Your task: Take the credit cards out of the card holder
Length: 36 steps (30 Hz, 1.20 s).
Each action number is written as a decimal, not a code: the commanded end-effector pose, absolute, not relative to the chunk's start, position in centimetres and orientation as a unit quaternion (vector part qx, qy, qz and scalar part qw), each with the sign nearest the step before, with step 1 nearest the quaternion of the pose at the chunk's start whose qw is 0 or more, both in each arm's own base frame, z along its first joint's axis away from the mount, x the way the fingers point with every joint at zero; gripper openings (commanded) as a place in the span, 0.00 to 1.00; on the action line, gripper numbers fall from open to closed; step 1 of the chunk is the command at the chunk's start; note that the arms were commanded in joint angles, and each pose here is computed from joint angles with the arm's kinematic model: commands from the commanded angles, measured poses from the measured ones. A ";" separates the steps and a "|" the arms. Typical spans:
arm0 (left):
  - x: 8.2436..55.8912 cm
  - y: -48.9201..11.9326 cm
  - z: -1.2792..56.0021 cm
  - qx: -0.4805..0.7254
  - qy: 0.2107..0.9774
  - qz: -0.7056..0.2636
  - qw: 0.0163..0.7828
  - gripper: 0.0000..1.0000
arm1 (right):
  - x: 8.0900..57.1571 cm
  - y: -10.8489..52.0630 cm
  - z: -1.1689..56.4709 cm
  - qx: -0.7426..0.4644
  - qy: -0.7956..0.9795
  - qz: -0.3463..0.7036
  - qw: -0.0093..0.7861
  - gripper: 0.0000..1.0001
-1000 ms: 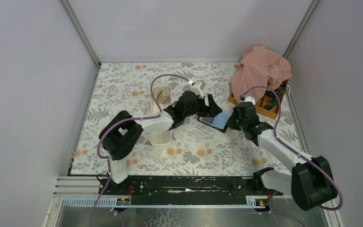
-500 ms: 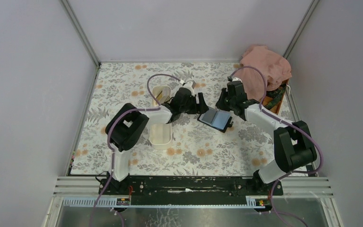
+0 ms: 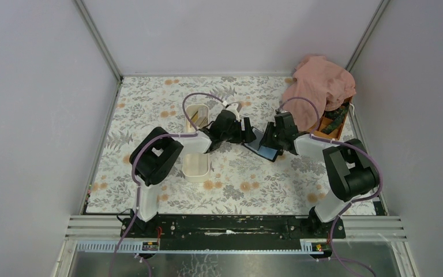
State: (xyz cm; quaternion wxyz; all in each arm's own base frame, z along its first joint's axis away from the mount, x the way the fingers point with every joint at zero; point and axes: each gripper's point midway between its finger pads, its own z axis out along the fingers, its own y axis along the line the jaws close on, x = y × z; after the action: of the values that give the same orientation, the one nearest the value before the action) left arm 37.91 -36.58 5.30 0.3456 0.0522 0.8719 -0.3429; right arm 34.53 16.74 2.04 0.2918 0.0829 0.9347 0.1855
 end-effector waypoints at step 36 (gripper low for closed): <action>34.5 -39.0 8.2 0.082 0.849 -0.364 0.375 0.67 | 33.6 19.3 1.7 0.075 0.916 0.268 0.289 0.24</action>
State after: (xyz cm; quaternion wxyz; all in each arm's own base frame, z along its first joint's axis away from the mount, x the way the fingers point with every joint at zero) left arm 32.44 -38.19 5.72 0.3265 0.0724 0.8718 -0.3580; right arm 33.68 18.09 1.93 0.3007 0.0774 0.9199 0.2396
